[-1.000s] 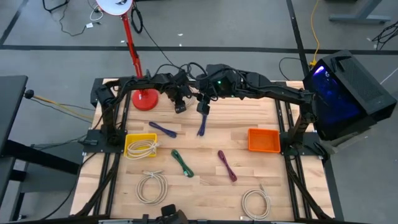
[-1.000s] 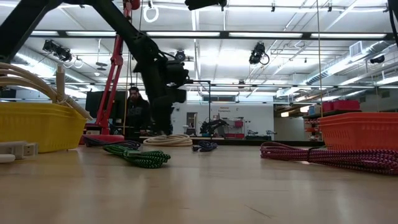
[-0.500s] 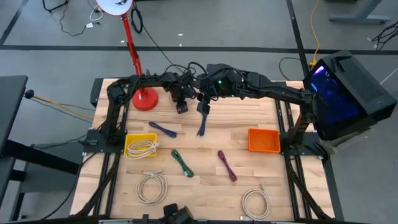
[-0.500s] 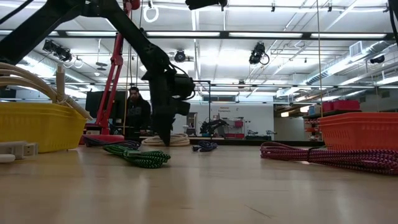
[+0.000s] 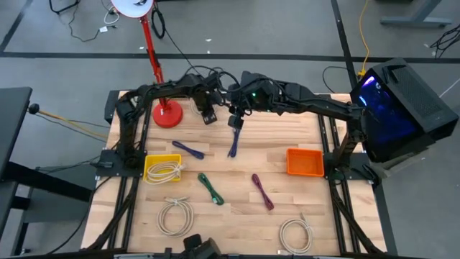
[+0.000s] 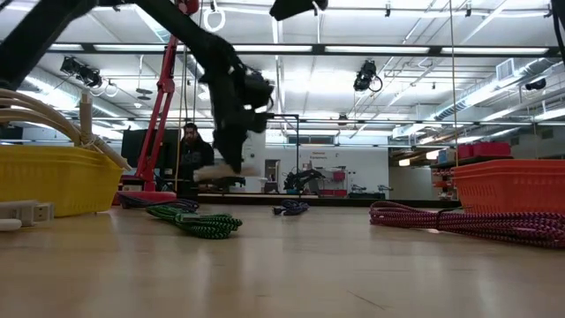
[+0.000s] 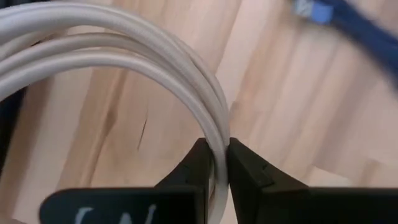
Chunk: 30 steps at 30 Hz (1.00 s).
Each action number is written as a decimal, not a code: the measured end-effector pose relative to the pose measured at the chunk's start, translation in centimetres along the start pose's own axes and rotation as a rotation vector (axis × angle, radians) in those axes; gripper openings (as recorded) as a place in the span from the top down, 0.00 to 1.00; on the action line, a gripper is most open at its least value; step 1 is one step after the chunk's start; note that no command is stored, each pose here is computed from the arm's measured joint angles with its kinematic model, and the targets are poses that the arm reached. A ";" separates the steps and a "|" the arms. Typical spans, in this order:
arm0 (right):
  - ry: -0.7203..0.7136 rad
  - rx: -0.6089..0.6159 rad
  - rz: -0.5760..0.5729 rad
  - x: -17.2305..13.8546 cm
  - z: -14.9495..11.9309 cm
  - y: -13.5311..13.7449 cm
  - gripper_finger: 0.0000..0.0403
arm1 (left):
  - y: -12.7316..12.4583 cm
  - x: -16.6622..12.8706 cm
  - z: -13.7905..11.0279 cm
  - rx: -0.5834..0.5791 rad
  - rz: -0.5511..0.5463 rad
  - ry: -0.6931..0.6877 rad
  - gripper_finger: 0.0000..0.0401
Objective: Pick & Place USB Port
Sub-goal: Put the light brown HDMI cable into the yellow bin
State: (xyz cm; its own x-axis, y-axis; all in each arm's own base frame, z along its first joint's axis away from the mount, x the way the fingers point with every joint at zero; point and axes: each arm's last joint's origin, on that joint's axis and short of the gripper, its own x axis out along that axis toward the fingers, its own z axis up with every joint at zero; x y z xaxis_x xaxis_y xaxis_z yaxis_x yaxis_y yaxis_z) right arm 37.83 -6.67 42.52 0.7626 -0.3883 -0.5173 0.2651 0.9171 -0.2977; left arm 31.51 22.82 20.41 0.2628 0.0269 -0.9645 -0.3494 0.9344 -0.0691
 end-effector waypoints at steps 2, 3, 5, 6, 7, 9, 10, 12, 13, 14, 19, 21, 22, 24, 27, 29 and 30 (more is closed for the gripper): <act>0.023 0.000 -0.016 0.2 -0.3 -0.7 0.65 | -0.3 -1.9 -0.3 -0.025 0.006 -0.018 0.91; 0.034 0.005 -0.024 0.3 -0.5 -1.1 0.65 | -0.6 -3.0 -0.5 -0.038 0.010 -0.037 0.91; 0.050 0.017 -0.043 0.5 -0.8 -2.1 0.65 | -1.0 -5.4 -0.9 -0.060 0.020 -0.089 0.91; 0.057 0.023 -0.053 0.6 -0.9 -2.5 0.65 | -1.3 -6.8 -1.1 -0.068 0.028 -0.129 0.91; 0.062 0.029 -0.062 0.7 -1.0 -3.0 0.65 | -1.6 -8.1 -1.3 -0.068 0.037 -0.165 0.91; 0.070 0.036 -0.082 0.8 -1.3 -3.9 0.65 | -2.1 -10.7 -2.0 -0.084 0.050 -0.234 0.91; 0.073 0.041 -0.091 0.9 -1.4 -4.3 0.65 | -2.4 -12.1 -2.5 -0.096 0.053 -0.269 0.91; 0.080 0.053 -0.107 1.0 -1.6 -5.1 0.65 | -3.1 -14.5 -3.6 -0.128 0.043 -0.323 0.91; 0.083 0.056 -0.114 1.1 -1.7 -5.4 0.65 | -3.4 -15.7 -4.3 -0.145 0.034 -0.350 0.91; 0.085 0.059 -0.121 1.1 -1.8 -5.8 0.65 | -3.9 -16.8 -5.0 -0.159 0.027 -0.369 0.91; 0.089 0.067 -0.118 1.3 -2.2 -7.1 0.65 | -6.6 -21.1 -8.4 -0.214 0.042 -0.454 0.91; 0.082 0.074 -0.103 1.3 -2.3 -7.4 0.65 | -7.7 -22.6 -9.4 -0.235 0.014 -0.510 0.91; 0.081 0.077 -0.104 1.3 -2.3 -7.6 0.65 | -8.2 -23.1 -9.9 -0.255 -0.002 -0.529 0.91; 0.078 0.081 -0.110 1.4 -2.3 -7.9 0.65 | -9.2 -23.9 -11.1 -0.306 -0.003 -0.526 0.91; 0.078 0.085 -0.116 1.4 -2.4 -8.1 0.65 | -10.9 -24.5 -12.9 -0.368 0.031 -0.496 0.91; 0.078 0.085 -0.117 1.4 -2.4 -8.2 0.65 | -11.9 -24.7 -13.9 -0.414 0.062 -0.475 0.91; 0.078 0.084 -0.116 1.4 -2.4 -8.2 0.65 | -12.4 -24.8 -14.3 -0.433 0.075 -0.469 0.91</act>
State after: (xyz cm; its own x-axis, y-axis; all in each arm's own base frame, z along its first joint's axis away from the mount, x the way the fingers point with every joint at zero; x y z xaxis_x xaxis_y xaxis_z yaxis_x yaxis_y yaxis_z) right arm 35.30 -14.92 42.29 0.6766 -0.4951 -0.5451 0.3999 0.8686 -0.2926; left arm 16.43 5.50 41.50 0.5550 0.3305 -0.7634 -0.6876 0.6987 -0.1974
